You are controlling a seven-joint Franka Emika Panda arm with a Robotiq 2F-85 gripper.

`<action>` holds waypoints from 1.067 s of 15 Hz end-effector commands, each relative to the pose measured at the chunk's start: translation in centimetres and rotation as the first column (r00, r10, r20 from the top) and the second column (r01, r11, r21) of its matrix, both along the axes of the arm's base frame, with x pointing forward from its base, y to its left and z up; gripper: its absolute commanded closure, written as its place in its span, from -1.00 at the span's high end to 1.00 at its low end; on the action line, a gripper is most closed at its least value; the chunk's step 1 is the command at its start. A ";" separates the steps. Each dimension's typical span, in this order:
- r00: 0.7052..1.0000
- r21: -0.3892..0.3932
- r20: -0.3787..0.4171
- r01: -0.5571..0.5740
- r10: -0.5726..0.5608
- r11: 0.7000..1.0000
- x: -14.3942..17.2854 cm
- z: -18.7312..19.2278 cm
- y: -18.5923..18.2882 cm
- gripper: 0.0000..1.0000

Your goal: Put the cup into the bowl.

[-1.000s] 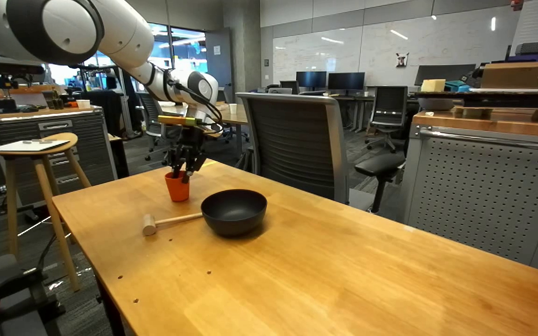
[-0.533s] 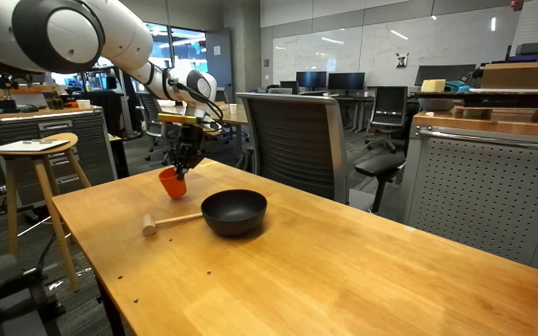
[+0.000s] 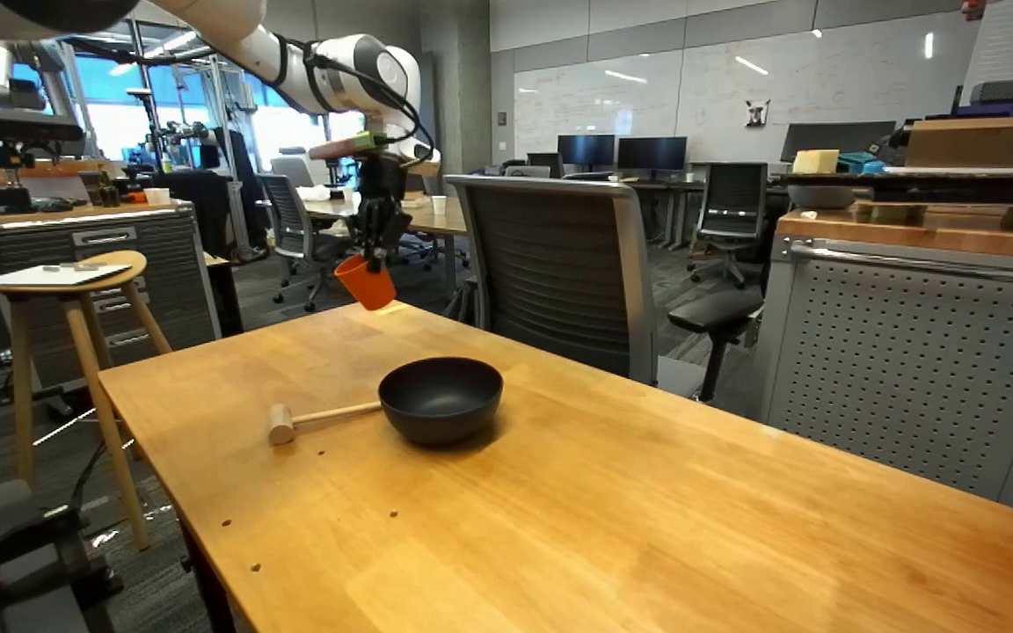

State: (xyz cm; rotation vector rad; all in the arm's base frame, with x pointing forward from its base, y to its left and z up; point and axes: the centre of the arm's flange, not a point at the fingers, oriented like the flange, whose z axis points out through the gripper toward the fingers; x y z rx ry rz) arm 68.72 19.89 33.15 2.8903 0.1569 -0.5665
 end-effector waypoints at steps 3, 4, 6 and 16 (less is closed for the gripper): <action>0.961 -0.093 -0.041 0.270 -0.274 0.958 -6.6 4.3 -7.8 -0.96; 0.949 -0.091 -0.065 0.301 -0.307 0.949 -7.3 4.0 -8.9 -0.96; 0.922 -0.075 -0.110 0.365 -0.372 0.928 -8.9 3.0 -10.9 -0.96; 0.677 0.086 -0.122 0.735 -0.725 0.672 -10.9 -3.5 -17.3 -0.96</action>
